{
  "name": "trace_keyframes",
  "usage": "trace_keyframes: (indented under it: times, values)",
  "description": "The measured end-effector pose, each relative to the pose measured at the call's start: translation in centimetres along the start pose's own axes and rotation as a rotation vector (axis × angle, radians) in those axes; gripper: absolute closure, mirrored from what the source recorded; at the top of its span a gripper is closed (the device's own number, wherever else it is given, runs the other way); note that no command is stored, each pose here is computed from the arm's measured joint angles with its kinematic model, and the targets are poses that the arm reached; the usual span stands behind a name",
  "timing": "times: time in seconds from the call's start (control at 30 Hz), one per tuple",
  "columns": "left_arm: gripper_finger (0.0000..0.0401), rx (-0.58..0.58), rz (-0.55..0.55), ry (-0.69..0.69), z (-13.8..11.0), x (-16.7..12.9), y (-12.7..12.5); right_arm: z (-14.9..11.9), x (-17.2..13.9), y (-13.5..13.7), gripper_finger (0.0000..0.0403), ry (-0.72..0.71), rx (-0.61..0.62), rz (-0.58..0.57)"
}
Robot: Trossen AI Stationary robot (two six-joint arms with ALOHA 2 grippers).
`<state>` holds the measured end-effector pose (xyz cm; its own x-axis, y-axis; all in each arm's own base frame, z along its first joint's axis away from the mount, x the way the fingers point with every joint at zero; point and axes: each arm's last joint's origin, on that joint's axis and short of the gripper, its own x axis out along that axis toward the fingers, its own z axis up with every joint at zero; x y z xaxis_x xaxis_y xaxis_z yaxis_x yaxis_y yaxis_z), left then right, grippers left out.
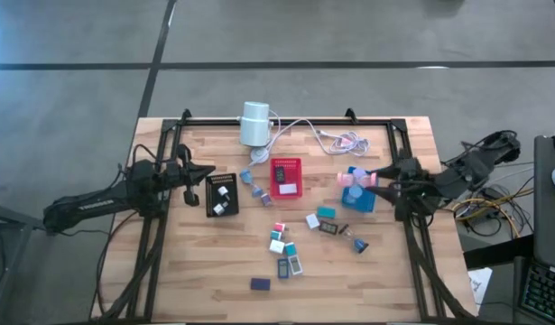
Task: Pick & Place Office items
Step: Put the pink hourglass into the blue basket
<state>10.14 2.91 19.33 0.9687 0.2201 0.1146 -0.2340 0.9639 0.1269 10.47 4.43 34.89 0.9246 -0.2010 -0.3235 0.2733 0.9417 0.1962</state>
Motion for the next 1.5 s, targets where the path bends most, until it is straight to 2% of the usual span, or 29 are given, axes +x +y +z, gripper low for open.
trace_keyframes:
  times: [0.17, 0.3, 0.33, 0.47, 0.53, 0.93, 1.13, 1.4, 1.5]
  values:
    - [0.0401, 0.0, 0.0, 0.001, 0.0, 0.0, 0.0, 3.4, -1.6, 0.3, 0.0208, 0.194, 0.031, -0.146]
    - [0.0401, 0.0, 0.0, 0.001, 0.0, 0.0, 0.0, 5.1, -2.8, 0.2, 0.0208, 0.373, 0.066, -0.277]
    - [0.0401, 0.0, 0.0, 0.002, 0.0, 0.0, 0.0, 5.4, -2.8, 0.4, 0.0208, 0.403, 0.08, -0.289]
    - [0.0401, 0.0, 0.0, 0.002, -0.1, 0.0, 0.0, 6.6, -2.7, 1.4, 0.0208, 0.424, 0.091, -0.206]
    - [0.0401, -0.001, 0.0, 0.002, -0.1, 0.0, 0.0, 6.8, -2.7, 1.5, 0.0208, 0.429, 0.092, -0.23]
    - [0.0401, -0.003, -0.002, 0.014, -0.3, 0.0, 0.0, 5.6, -0.8, 3.1, 0.0208, 0.684, 0.014, -0.12]
    - [0.0401, -0.005, -0.002, 0.014, -0.3, 0.0, 0.0, 5.1, 1.0, 3.5, 0.0208, 0.726, -0.01, -0.183]
    - [0.0401, -0.005, -0.002, 0.014, -0.3, 0.0, 0.0, 2.0, 4.4, 1.5, 0.0208, 0.965, -0.075, -0.231]
    - [0.0401, -0.005, -0.002, 0.014, -0.3, 0.0, 0.0, 1.2, 4.6, 0.2, 0.0208, 1.015, -0.054, -0.233]
